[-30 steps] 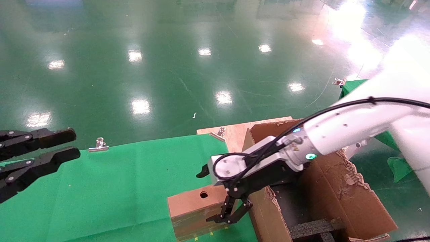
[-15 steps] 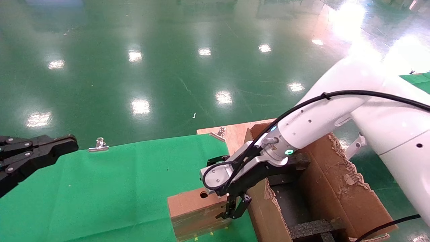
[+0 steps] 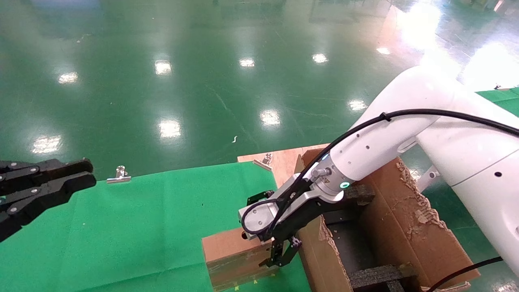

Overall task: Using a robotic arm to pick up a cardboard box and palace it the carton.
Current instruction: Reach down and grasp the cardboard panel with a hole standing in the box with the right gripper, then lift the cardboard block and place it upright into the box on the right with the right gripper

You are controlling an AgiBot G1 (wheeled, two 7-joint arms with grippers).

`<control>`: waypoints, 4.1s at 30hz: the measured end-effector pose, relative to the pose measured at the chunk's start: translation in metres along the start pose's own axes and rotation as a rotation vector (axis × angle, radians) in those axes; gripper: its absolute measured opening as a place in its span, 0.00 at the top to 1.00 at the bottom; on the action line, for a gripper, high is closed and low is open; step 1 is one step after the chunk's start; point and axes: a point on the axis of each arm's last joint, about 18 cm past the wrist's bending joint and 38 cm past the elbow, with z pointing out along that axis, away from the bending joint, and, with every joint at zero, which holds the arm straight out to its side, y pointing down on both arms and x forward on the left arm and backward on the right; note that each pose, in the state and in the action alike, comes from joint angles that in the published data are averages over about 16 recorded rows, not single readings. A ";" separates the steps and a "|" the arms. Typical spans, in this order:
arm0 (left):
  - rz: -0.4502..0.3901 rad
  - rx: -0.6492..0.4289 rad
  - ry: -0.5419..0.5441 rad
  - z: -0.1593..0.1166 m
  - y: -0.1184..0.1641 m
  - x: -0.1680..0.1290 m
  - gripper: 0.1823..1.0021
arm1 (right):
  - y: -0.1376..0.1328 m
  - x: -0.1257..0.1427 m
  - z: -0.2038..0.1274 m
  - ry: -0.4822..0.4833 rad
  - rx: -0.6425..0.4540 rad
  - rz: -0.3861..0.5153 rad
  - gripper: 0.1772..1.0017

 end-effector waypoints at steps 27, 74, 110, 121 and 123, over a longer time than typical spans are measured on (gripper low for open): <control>0.000 0.000 0.000 0.000 0.000 0.000 0.31 | 0.001 0.000 -0.003 0.010 0.007 0.007 0.61; 0.000 0.000 0.000 0.000 0.000 0.000 0.00 | 0.078 -0.004 -0.266 0.496 -0.034 0.287 0.81; 0.000 0.000 -0.001 0.000 0.000 0.000 0.00 | 0.165 -0.120 -0.265 0.511 -0.124 0.718 0.82; 0.000 0.000 -0.001 0.000 0.000 0.000 0.00 | 0.186 -0.107 -0.233 0.595 -0.109 1.019 0.82; 0.000 0.000 -0.001 0.000 0.000 0.000 0.00 | 0.191 -0.108 -0.227 0.620 -0.115 1.080 0.82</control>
